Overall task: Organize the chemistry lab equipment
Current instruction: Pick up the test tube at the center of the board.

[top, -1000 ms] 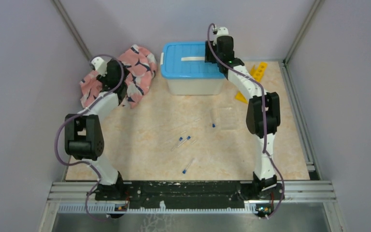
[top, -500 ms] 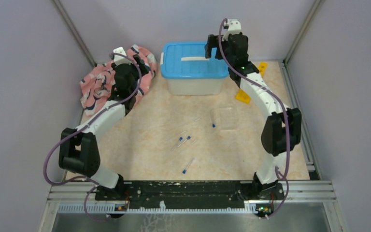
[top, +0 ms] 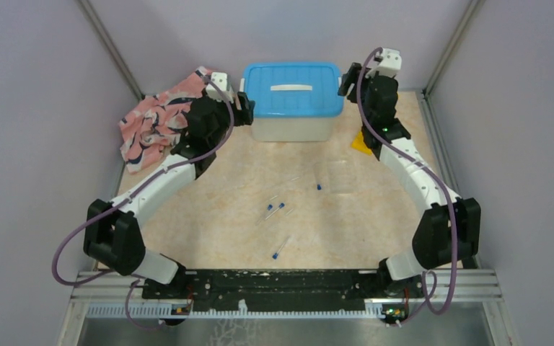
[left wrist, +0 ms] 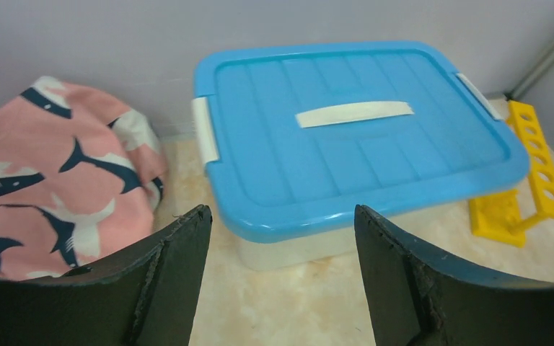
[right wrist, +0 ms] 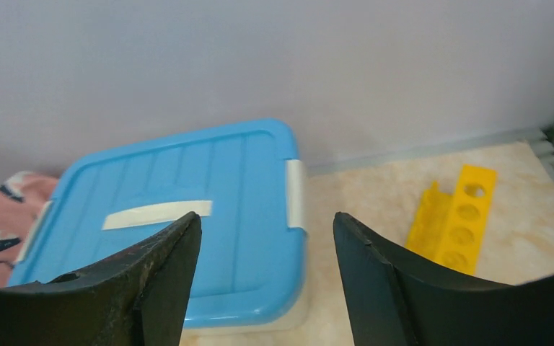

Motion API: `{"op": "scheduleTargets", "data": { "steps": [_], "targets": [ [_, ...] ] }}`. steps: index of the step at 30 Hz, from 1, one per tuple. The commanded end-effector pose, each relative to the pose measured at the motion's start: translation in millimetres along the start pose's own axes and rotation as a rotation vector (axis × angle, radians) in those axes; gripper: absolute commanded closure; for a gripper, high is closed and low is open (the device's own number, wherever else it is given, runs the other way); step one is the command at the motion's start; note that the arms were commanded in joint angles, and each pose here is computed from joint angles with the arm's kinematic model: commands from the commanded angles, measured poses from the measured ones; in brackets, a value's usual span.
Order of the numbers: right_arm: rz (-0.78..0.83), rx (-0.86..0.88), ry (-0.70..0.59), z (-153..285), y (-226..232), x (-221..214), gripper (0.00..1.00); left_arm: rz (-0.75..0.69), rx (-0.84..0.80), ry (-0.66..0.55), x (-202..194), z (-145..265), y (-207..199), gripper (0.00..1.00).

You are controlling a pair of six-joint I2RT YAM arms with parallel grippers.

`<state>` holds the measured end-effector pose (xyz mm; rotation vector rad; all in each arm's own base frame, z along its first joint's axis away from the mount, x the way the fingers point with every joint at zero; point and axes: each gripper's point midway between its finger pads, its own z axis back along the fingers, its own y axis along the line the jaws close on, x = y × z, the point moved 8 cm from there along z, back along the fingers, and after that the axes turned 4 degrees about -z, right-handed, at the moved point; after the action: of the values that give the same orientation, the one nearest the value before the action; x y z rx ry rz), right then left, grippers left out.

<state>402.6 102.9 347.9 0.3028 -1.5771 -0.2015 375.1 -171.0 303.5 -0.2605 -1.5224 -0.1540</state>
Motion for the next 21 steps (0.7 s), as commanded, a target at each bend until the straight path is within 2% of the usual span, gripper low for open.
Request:
{"op": "scheduleTargets", "data": {
  "steps": [1, 6, 15, 21],
  "targets": [
    [-0.016, -0.291, 0.069, 4, -32, 11, 0.32, -0.073, -0.169, 0.038, 11, 3, -33, 0.22],
    [0.014, -0.425, 0.168, 11, -57, -18, 0.3, -0.121, -0.272, 0.123, -2, 6, -63, 0.22],
    [0.061, -0.345, 0.359, 44, -65, -69, 0.27, -0.148, -0.345, 0.336, -48, 14, -102, 0.22],
    [0.154, -0.297, 0.448, 65, -41, -98, 0.27, -0.156, -0.364, 0.509, -87, 35, -117, 0.25]
  ]
}}
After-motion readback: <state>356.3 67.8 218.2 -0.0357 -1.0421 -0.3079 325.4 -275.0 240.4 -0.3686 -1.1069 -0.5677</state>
